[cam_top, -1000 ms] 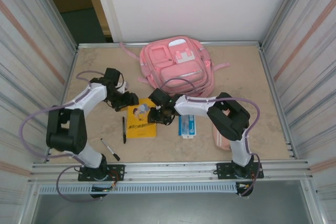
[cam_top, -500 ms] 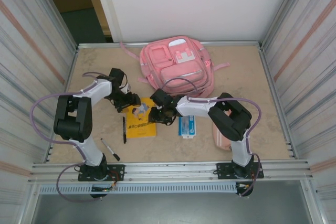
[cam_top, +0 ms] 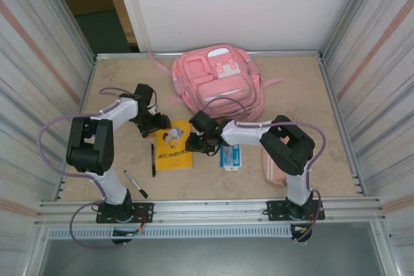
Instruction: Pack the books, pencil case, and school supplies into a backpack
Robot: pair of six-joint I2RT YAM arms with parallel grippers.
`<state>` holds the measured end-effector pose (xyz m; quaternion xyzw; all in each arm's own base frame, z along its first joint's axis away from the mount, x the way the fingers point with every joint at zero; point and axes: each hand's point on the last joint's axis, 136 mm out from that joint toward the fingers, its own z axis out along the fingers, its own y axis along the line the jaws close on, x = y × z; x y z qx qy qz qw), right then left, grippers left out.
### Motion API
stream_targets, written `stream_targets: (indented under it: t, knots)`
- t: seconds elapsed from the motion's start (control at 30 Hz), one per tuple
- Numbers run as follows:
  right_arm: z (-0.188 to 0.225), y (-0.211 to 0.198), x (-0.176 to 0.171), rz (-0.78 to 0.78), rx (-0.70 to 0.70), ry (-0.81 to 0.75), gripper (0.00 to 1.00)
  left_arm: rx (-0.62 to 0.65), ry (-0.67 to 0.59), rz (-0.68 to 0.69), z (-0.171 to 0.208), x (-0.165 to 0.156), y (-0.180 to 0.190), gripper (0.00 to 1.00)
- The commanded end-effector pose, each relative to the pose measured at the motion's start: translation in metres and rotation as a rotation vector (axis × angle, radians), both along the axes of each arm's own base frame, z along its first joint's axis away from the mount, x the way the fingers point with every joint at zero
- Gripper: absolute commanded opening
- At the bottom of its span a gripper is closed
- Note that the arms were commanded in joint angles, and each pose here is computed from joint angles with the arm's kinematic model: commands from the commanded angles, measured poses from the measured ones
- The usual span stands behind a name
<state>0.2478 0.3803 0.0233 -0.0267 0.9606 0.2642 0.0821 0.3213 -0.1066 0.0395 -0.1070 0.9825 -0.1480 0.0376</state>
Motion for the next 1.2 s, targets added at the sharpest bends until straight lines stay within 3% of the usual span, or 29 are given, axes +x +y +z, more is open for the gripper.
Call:
stream_targets:
  t: [0.0, 0.13, 0.27, 0.47, 0.67, 0.83, 1.0, 1.17]
  knots:
    - [-0.025, -0.029, -0.002, -0.068, -0.133, 0.034, 0.37, -0.011, 0.030, 0.003, -0.008, -0.002, 0.000, 0.66]
    - [-0.006, -0.026, 0.007, -0.102, -0.103, -0.009, 0.44, -0.125, 0.035, -0.029, -0.009, 0.001, -0.020, 0.65]
    - [0.002, -0.027, 0.010, -0.082, -0.105, -0.020, 0.48, -0.151, 0.026, -0.038, -0.004, 0.001, -0.025, 0.65]
    - [-0.010, -0.027, 0.020, -0.034, -0.166, -0.025, 0.40, -0.205, 0.009, -0.055, 0.005, -0.003, -0.036, 0.65]
    - [-0.040, -0.023, 0.026, -0.070, -0.236, -0.010, 0.40, -0.277, -0.063, -0.041, 0.020, -0.001, -0.046, 0.64]
    - [-0.041, -0.029, 0.023, -0.078, -0.250, -0.012, 0.35, -0.264, -0.134, -0.042, 0.046, 0.004, -0.037, 0.65]
    - [-0.031, -0.039, 0.029, -0.081, -0.230, 0.007, 0.31, -0.132, -0.197, 0.042, 0.038, -0.007, -0.003, 0.66]
    - [-0.019, -0.050, 0.034, -0.078, -0.261, -0.034, 0.32, -0.247, -0.148, -0.007, 0.041, -0.007, -0.024, 0.65]
